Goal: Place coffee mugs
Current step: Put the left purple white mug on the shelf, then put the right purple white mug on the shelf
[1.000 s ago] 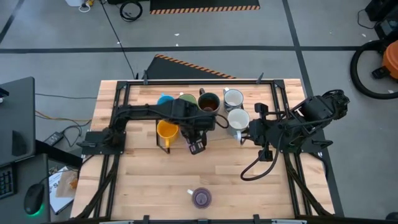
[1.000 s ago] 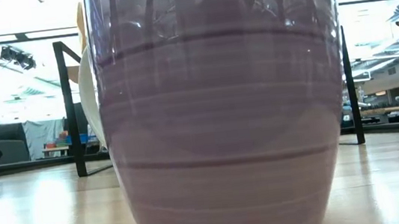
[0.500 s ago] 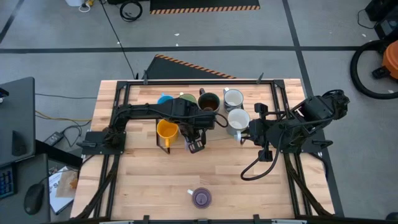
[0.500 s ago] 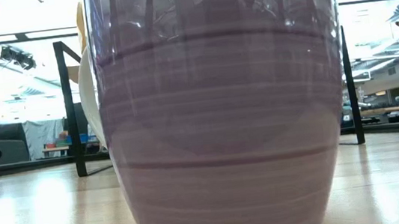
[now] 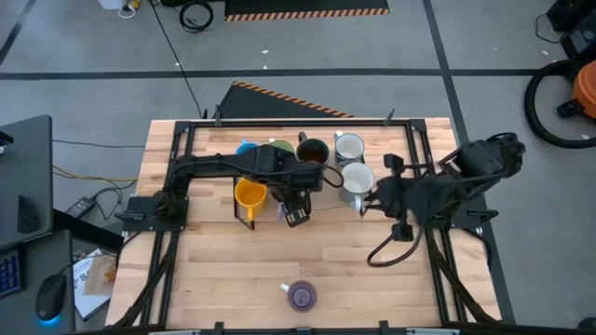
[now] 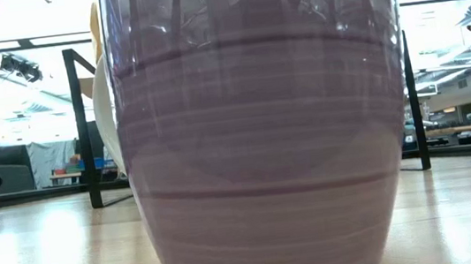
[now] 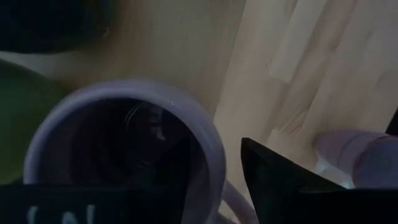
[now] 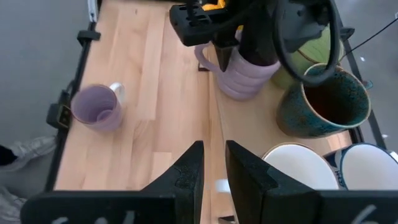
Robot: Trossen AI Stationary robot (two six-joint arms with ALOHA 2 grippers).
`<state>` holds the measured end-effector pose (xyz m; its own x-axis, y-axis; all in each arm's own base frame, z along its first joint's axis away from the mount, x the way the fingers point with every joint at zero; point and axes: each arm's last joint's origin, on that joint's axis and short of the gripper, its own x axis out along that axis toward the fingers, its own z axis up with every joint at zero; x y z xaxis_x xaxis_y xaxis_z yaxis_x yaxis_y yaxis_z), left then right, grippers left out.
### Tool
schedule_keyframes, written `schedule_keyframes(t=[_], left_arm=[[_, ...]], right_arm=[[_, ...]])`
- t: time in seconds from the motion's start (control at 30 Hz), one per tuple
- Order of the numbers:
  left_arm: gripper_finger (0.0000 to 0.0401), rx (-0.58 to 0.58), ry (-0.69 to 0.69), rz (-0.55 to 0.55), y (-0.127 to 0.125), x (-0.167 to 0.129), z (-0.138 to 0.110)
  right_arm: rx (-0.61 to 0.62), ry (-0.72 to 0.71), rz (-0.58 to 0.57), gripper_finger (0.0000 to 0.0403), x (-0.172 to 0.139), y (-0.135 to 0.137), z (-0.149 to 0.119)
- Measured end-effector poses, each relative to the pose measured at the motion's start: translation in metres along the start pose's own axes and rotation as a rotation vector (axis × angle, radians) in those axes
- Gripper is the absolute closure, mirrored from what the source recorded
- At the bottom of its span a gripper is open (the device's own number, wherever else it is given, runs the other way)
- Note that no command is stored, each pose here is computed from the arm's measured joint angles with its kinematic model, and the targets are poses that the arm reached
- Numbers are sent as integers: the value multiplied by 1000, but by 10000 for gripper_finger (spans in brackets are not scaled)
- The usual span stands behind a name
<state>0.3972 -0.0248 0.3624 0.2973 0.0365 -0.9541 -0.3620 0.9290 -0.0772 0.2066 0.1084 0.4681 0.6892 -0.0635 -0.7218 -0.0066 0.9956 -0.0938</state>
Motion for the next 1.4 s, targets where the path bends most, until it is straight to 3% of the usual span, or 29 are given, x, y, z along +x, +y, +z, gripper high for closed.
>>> schedule_keyframes(t=[0.37, 0.5, 0.7, 0.9, 1.1, 1.4], left_arm=[[250, 5, -108, -34, 6, -36, -6], [250, 73, -282, -39, -3, -62, -10], [251, 311, -586, -88, -36, -102, -24], [254, 392, -638, -158, -58, -91, -41], [274, 333, -661, -252, -68, -69, -64], [285, 250, -723, -318, -62, -72, -84]], right_arm=[[92, -170, 14, 330, -55, -31, -20], [123, -226, 33, 330, -62, -38, -33], [178, -295, 75, 330, -70, -51, -59], [279, -416, 134, 330, -89, -71, -87], [297, -529, 165, 330, -86, -80, -111], [354, -688, 195, 330, -81, -88, -138]])
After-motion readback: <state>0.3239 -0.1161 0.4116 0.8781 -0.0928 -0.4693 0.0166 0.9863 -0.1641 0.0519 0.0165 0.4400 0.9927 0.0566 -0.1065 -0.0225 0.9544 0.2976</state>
